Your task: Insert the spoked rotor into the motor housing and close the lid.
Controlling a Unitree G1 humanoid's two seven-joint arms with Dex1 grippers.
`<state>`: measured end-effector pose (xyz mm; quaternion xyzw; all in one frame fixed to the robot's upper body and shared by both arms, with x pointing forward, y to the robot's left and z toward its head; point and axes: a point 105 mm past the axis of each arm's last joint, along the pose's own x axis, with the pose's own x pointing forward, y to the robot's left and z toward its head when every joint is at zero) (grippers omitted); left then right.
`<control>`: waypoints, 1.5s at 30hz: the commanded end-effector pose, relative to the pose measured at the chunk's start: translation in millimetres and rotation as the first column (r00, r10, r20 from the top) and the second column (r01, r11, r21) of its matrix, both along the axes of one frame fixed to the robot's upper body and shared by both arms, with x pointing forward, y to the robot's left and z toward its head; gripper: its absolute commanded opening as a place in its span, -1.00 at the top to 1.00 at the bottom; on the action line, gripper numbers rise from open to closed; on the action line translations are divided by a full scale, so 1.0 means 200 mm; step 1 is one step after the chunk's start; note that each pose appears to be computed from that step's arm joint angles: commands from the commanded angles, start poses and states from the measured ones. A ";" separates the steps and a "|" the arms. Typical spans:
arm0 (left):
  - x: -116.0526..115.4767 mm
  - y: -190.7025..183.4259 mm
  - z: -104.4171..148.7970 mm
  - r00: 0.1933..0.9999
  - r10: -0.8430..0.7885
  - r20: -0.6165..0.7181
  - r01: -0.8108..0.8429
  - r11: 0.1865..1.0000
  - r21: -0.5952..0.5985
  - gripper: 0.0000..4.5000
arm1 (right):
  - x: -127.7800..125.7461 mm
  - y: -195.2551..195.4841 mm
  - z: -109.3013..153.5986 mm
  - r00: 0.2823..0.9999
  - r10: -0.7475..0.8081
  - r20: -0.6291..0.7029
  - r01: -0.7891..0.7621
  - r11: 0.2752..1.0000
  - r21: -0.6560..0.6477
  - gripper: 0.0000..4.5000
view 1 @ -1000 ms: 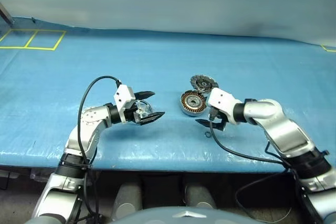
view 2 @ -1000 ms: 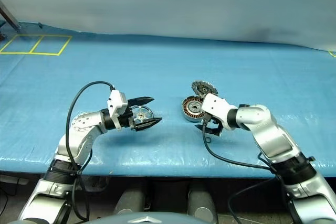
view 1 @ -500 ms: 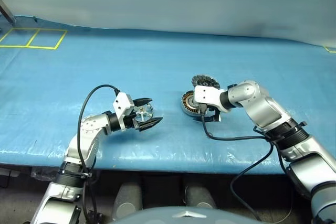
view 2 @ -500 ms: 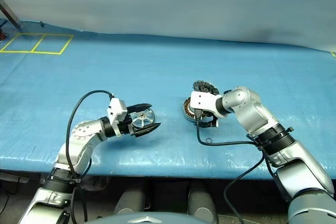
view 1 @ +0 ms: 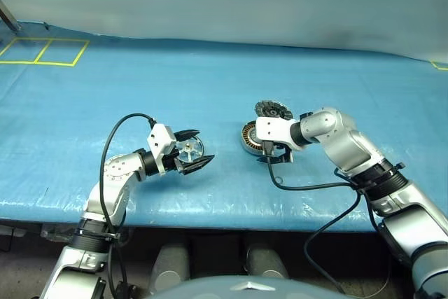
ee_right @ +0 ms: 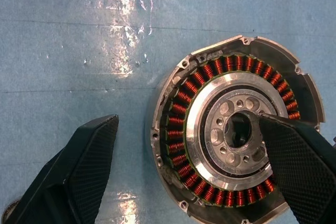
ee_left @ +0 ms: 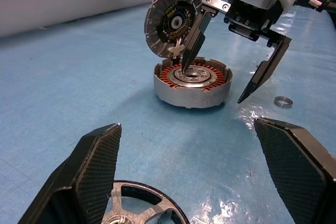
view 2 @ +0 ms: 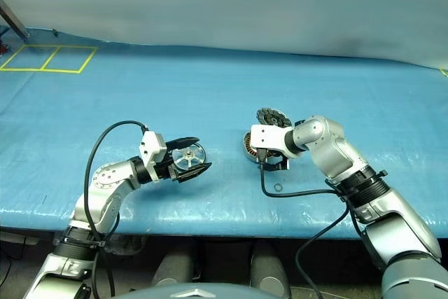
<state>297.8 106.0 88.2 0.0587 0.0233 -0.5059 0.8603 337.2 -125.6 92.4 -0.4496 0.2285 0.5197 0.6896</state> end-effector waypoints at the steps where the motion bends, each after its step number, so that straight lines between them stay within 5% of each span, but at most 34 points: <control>1: 0.00 -0.01 0.07 0.998 -0.012 0.062 0.013 1.000 -0.012 -0.97 | 0.01 0.00 0.07 0.998 0.005 0.055 -0.005 1.000 0.003 -0.99; 24: -0.01 -0.02 0.06 0.998 -0.022 0.058 0.023 1.000 -0.010 -0.97 | -0.01 -0.05 0.00 1.000 -0.027 0.015 0.027 0.999 -0.035 -0.99; 27: -0.01 -0.02 0.07 0.998 -0.016 0.064 0.016 1.000 -0.010 -0.97 | 0.01 -0.06 -0.03 0.999 -0.045 -0.006 0.045 0.998 -0.034 -0.74; 32: -0.01 0.00 0.07 0.998 -0.004 0.062 0.004 1.000 -0.008 -0.97 | 0.03 -0.04 -0.01 0.999 -0.054 0.003 0.054 0.999 -0.004 0.00; 45: -0.03 0.15 0.08 0.989 0.131 0.075 -0.131 0.991 0.002 -0.97 | -0.04 0.12 0.05 0.999 0.047 0.027 -0.049 0.994 0.097 0.13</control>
